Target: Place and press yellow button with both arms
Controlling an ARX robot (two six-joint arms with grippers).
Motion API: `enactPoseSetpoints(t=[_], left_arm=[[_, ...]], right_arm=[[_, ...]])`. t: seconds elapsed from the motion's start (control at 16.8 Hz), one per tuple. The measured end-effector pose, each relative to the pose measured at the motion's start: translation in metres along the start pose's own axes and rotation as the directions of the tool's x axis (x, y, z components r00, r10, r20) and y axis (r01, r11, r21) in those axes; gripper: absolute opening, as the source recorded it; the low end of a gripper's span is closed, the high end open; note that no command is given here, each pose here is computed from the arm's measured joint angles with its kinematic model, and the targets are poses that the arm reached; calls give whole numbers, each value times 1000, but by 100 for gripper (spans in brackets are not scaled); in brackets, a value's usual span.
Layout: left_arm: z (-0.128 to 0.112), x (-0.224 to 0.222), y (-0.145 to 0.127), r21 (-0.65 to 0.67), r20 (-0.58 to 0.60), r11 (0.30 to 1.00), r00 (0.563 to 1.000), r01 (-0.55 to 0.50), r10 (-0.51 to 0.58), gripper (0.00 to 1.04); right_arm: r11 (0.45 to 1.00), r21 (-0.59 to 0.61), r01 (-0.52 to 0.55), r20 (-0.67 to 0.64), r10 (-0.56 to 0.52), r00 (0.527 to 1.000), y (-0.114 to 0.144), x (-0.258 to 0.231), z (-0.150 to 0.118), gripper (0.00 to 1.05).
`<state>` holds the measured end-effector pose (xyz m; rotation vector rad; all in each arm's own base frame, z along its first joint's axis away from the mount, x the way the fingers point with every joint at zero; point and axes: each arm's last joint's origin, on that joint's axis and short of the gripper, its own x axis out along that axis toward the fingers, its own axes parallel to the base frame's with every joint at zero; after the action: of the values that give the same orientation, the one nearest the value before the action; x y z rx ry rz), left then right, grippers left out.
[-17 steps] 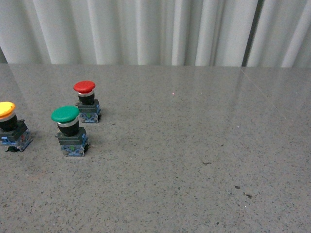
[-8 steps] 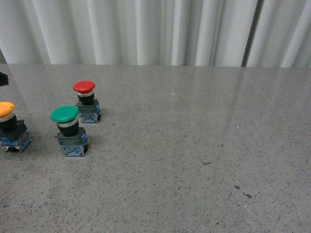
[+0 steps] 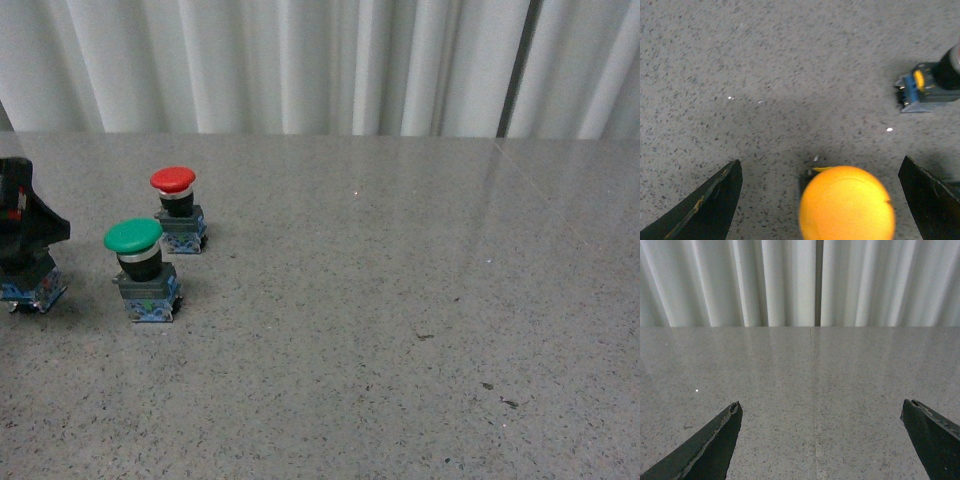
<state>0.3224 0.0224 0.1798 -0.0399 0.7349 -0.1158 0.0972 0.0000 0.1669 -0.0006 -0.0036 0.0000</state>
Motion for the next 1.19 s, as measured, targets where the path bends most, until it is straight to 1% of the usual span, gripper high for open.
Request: enactPoseSetpoints(t=[0.06, 0.18, 0.24, 0.3, 0.36, 0.48, 0.53, 0.65, 0.71, 0.77, 0.83, 0.89, 0.95, 1.01, 1.13, 1.19], left_arm=[[-1, 3, -1, 19, -8, 1000, 1000, -9, 9, 93], [1, 1, -2, 39, 5, 999, 1000, -24, 24, 68], [2, 0, -5, 55, 8, 998, 1000, -22, 22, 57], [2, -1, -7, 70, 8, 997, 1000, -22, 22, 43], [4, -4, -9, 74, 12, 997, 999, -32, 31, 38], [12, -23, -20, 96, 49, 995, 998, -36, 31, 38], [20, -37, -31, 117, 92, 993, 996, -31, 20, 38], [45, -71, -62, 183, 210, 983, 978, -21, -18, 37], [62, -91, -82, 218, 286, 976, 956, -7, -57, 37], [74, -102, -98, 237, 331, 971, 939, 15, -95, 37], [82, -107, -113, 248, 353, 968, 926, 46, -135, 37], [87, -103, -135, 254, 345, 963, 921, 93, -180, 37], [86, -91, -157, 258, 319, 959, 926, 121, -202, 37], [79, -76, -181, 260, 278, 953, 934, 154, -226, 37], [55, -52, -223, 242, 195, 939, 936, 245, -294, 37], [48, -43, -235, 216, 175, 941, 938, 260, -299, 37]], right_arm=[[1000, 0, 0, 0, 0, 1000, 0, 0, 0, 98], [1000, 0, 0, 0, 0, 1000, 0, 0, 0, 98], [1000, 0, 0, 0, 0, 1000, 0, 0, 0, 98], [1000, 0, 0, 0, 0, 1000, 0, 0, 0, 98], [1000, 0, 0, 0, 0, 1000, 0, 0, 0, 98], [1000, 0, 0, 0, 0, 1000, 0, 0, 0, 98], [1000, 0, 0, 0, 0, 1000, 0, 0, 0, 98], [1000, 0, 0, 0, 0, 1000, 0, 0, 0, 98], [1000, 0, 0, 0, 0, 1000, 0, 0, 0, 98], [1000, 0, 0, 0, 0, 1000, 0, 0, 0, 98], [1000, 0, 0, 0, 0, 1000, 0, 0, 0, 98], [1000, 0, 0, 0, 0, 1000, 0, 0, 0, 98], [1000, 0, 0, 0, 0, 1000, 0, 0, 0, 98], [1000, 0, 0, 0, 0, 1000, 0, 0, 0, 98], [1000, 0, 0, 0, 0, 1000, 0, 0, 0, 98], [1000, 0, 0, 0, 0, 1000, 0, 0, 0, 98]])
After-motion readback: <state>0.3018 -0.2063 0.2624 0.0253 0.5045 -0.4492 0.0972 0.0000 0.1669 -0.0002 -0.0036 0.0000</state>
